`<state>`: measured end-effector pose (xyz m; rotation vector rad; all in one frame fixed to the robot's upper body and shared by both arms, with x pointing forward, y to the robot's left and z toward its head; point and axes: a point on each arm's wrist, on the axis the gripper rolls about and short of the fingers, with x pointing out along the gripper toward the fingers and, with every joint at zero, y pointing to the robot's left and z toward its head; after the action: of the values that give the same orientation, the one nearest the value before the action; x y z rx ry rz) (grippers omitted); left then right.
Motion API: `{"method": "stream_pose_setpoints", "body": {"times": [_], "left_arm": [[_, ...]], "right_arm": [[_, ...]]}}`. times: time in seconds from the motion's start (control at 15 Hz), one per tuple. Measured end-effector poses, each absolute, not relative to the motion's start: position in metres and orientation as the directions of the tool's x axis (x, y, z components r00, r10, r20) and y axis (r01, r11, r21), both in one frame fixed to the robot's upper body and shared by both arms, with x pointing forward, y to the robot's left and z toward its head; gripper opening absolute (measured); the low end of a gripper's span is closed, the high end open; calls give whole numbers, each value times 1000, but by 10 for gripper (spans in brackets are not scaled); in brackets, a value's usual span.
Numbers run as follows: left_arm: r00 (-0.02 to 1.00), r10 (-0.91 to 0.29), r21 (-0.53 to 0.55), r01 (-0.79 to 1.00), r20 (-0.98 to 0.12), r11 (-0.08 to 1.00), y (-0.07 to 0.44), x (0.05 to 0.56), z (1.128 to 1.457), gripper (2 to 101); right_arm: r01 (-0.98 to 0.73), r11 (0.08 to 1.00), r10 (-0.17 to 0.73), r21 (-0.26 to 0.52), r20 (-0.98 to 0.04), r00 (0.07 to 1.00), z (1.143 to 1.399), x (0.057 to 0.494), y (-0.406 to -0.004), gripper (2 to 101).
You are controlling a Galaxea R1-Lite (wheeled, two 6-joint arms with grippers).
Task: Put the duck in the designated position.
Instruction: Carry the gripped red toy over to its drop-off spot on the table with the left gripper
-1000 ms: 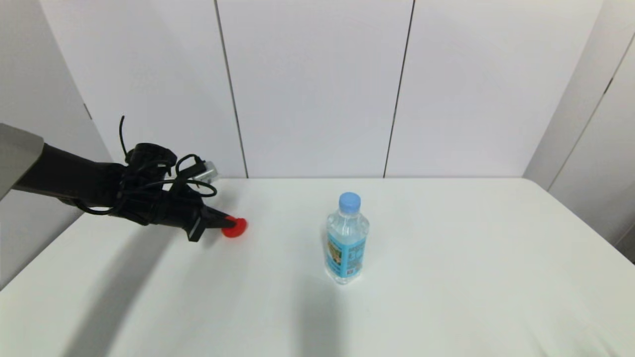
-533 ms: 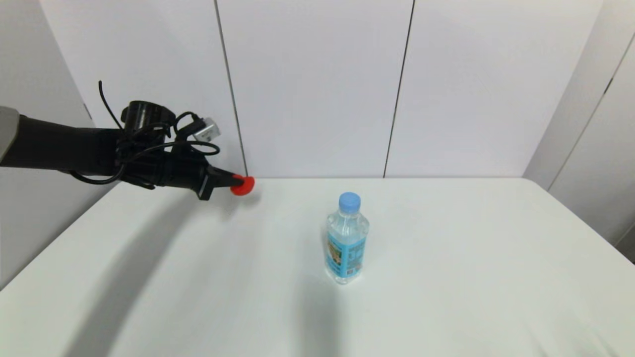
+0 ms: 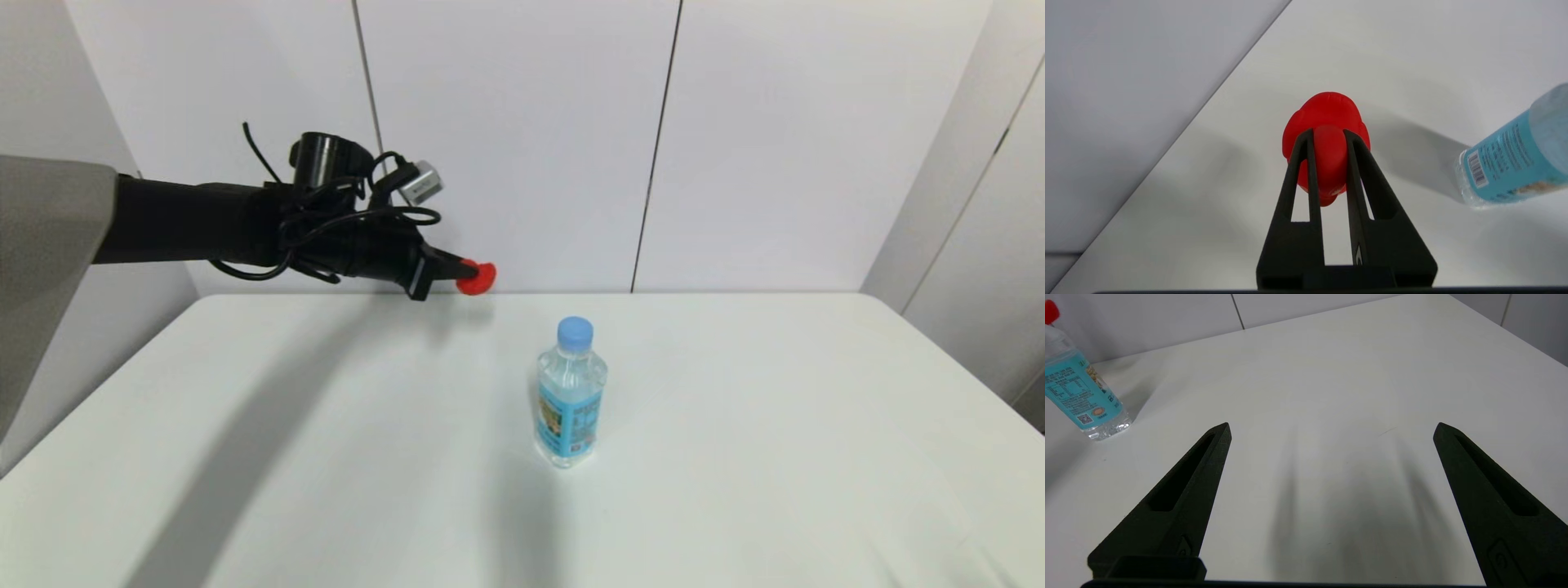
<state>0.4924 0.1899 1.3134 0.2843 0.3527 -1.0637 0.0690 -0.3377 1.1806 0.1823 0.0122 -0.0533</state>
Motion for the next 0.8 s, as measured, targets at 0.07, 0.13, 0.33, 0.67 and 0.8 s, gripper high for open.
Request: {"method": "stream_pose_setpoints", "body": {"times": [0.07, 0.13, 0.33, 0.67, 0.8], "left_arm": [[425, -803, 53, 894, -418, 445, 179, 492, 1311, 136], [407, -810, 45, 902, -423, 429, 169, 490, 1308, 136], [356, -828, 32, 924, -434, 381, 144, 488, 1297, 136], [296, -846, 23, 947, -443, 320, 108, 492, 1279, 136], [290, -837, 23, 948, -465, 316, 98, 496, 1264, 136]], "right_arm": [[54, 982, -52, 181, -17, 999, 1181, 69, -338, 980], [54, 982, -52, 181, -17, 999, 1181, 69, -338, 980], [54, 982, -52, 181, -17, 998, 1181, 69, -338, 980], [54, 982, -52, 182, -17, 999, 1181, 69, -338, 980], [54, 982, -52, 181, -17, 998, 1181, 69, -338, 980]]}}
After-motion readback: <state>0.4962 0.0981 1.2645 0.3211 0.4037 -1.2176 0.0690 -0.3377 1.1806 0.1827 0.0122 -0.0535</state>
